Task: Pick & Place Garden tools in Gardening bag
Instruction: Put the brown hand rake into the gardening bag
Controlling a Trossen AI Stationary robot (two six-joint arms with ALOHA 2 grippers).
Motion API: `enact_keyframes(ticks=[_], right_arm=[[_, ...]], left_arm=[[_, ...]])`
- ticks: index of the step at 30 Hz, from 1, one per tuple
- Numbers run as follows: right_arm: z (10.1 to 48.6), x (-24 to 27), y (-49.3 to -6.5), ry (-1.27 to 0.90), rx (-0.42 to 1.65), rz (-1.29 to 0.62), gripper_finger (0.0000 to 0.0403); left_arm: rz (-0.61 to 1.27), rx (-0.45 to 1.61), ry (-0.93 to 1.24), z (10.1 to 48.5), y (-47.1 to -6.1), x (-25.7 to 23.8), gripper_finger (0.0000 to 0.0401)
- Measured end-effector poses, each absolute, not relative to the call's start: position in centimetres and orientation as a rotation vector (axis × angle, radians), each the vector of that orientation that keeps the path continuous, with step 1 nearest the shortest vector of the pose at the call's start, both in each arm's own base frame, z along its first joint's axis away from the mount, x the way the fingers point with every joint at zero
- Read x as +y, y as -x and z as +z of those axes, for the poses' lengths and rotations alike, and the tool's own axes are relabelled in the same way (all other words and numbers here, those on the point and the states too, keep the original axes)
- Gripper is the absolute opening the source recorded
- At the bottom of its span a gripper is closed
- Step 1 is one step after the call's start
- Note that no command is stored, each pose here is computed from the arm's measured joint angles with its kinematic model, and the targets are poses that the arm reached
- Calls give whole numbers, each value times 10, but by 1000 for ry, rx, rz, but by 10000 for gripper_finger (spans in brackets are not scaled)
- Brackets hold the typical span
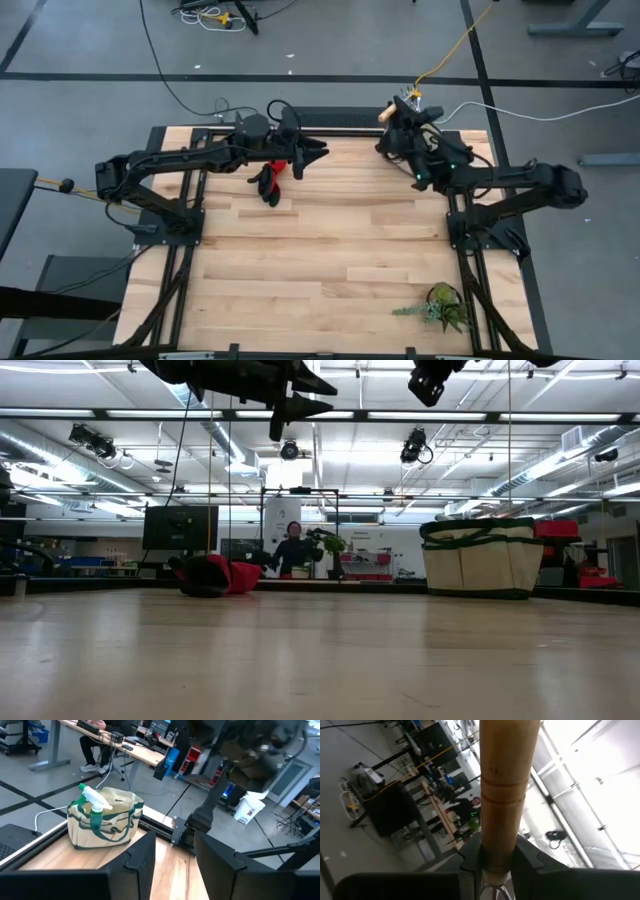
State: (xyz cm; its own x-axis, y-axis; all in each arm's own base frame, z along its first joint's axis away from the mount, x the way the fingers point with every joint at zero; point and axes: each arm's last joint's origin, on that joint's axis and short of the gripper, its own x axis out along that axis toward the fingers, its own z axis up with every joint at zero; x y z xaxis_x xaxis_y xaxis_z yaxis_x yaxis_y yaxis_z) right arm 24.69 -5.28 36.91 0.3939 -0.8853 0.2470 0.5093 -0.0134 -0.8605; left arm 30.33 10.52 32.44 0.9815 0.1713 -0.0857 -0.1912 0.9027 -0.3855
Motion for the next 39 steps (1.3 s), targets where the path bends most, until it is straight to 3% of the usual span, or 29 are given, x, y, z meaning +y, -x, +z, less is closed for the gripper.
enact_keyframes(ticks=[11, 39], right_arm=[[360, -74, -240, 987, 462, -1134, 66], [351, -93, -240, 735, 304, -1059, 70]], left_arm=[[176, 58, 405, 324, -303, 105, 142], [157, 60, 412, 324, -303, 104, 142]])
